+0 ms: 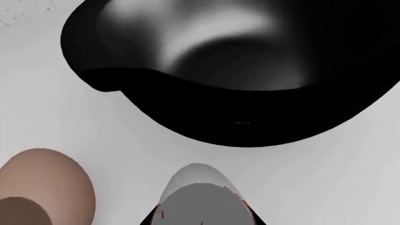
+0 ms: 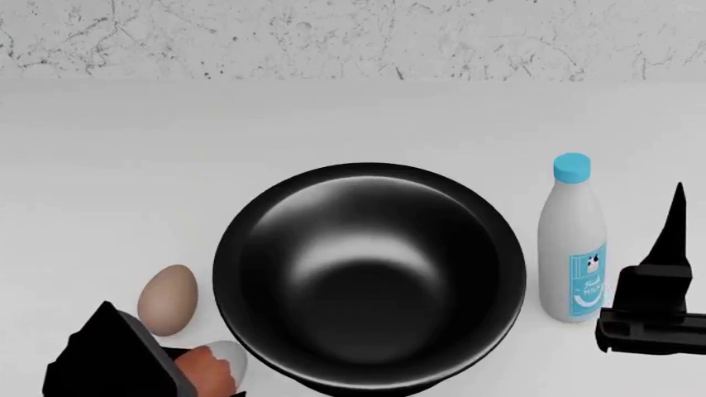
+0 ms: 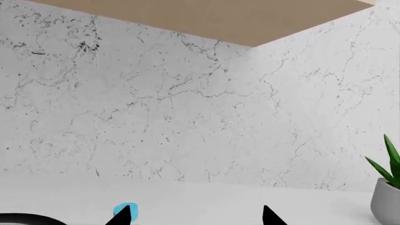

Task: Place the eggs and milk next to the bowl.

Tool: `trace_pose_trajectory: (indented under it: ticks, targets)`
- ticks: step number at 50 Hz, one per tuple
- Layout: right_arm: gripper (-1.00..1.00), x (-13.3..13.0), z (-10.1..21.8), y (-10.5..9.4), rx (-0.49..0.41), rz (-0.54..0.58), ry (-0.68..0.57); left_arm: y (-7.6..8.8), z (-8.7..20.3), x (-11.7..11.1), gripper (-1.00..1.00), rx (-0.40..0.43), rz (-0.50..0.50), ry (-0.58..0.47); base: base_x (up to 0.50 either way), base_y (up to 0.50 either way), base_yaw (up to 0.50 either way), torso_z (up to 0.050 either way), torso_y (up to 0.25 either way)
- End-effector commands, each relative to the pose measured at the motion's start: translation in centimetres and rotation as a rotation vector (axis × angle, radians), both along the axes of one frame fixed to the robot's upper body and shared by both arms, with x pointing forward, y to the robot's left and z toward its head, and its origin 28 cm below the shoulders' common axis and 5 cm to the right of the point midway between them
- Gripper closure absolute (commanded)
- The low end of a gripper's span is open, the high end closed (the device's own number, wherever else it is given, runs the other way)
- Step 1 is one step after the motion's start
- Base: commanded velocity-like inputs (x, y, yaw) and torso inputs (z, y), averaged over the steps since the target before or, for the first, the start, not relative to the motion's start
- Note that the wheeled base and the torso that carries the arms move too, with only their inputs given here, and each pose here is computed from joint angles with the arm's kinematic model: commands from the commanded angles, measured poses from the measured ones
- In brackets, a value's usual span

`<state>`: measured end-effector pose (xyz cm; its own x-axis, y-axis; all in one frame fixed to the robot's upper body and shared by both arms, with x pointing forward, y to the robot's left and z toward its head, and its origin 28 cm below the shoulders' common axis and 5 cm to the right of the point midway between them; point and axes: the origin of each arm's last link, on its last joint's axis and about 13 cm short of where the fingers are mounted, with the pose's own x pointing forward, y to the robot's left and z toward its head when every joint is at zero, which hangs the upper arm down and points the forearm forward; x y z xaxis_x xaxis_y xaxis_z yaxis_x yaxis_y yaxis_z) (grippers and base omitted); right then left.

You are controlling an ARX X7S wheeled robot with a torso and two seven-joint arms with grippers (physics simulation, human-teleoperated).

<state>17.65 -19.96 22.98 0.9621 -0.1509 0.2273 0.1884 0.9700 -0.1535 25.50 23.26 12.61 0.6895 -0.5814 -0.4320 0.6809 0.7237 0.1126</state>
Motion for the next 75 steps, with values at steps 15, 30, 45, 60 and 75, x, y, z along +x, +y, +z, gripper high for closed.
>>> trace_pose_trajectory:
  ticks: [15, 30, 45, 60, 75]
  targets:
    - [-1.0, 0.1, 0.1, -0.1, 0.013, 0.004, -0.021, -0.1, -0.5, 0.5, 1.0, -0.037, -0.002, 0.012, 0.0, 0.0, 0.0, 0.0, 0.0]
    - [-1.0, 0.1, -0.1, -0.2, 0.017, 0.005, -0.02, -0.1, -0.3, 0.4, -1.0, -0.027, -0.01, 0.014, 0.0, 0.0, 0.0, 0.0, 0.0]
    - [-1.0, 0.0, -0.2, -0.2, 0.017, 0.004, -0.019, 0.0, 0.4, -0.1, -1.0, -0.032, -0.017, -0.001, 0.0, 0.0, 0.0, 0.0, 0.0]
    - [-1.0, 0.1, -0.1, -0.1, 0.015, 0.008, -0.017, 0.6, 1.7, -0.4, -1.0, -0.038, -0.003, -0.049, 0.0, 0.0, 0.0, 0.0, 0.0]
    - [-1.0, -0.1, -0.1, -0.1, 0.016, 0.006, -0.019, 0.9, 3.4, -1.3, -1.0, -0.062, 0.003, -0.098, 0.0, 0.0, 0.0, 0.0, 0.0]
